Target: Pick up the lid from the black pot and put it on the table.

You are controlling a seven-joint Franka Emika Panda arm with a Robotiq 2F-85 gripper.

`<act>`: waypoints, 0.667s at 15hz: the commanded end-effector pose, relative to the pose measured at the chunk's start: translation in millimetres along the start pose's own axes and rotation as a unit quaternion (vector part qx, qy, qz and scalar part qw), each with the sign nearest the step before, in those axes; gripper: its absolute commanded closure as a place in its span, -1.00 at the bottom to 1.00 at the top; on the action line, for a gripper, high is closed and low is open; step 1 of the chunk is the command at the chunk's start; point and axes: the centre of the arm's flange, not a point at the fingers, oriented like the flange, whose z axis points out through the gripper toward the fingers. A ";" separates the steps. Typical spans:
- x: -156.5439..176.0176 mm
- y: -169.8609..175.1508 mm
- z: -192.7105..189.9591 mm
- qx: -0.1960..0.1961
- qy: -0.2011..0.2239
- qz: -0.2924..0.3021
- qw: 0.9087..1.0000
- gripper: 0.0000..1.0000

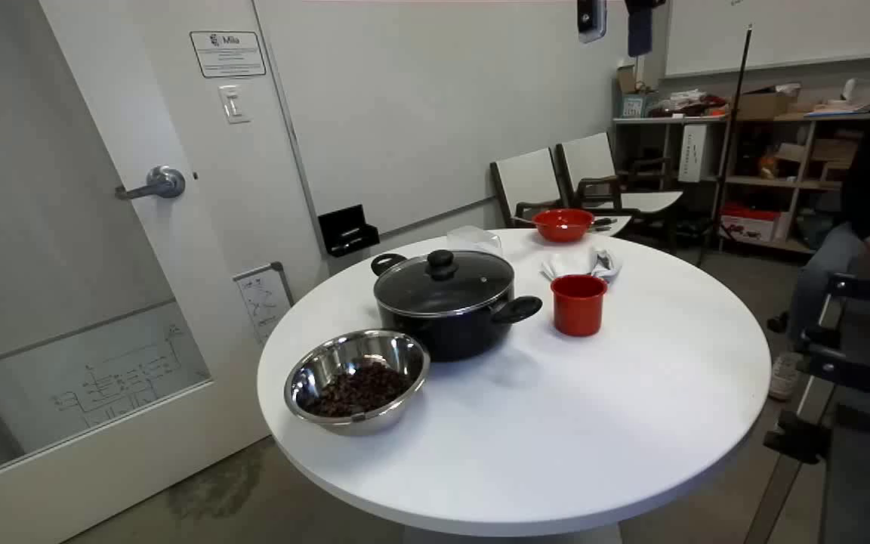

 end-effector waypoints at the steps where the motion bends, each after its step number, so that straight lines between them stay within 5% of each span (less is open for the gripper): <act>1: 0.0 0.0 0.0 0.000 0.000 0.000 1.000 -1.00; 5: 39.5 -10.9 5.5 -0.031 0.038 0.058 0.997 -1.00; 10: 107.6 -73.4 18.3 -0.137 0.076 0.066 0.985 -1.00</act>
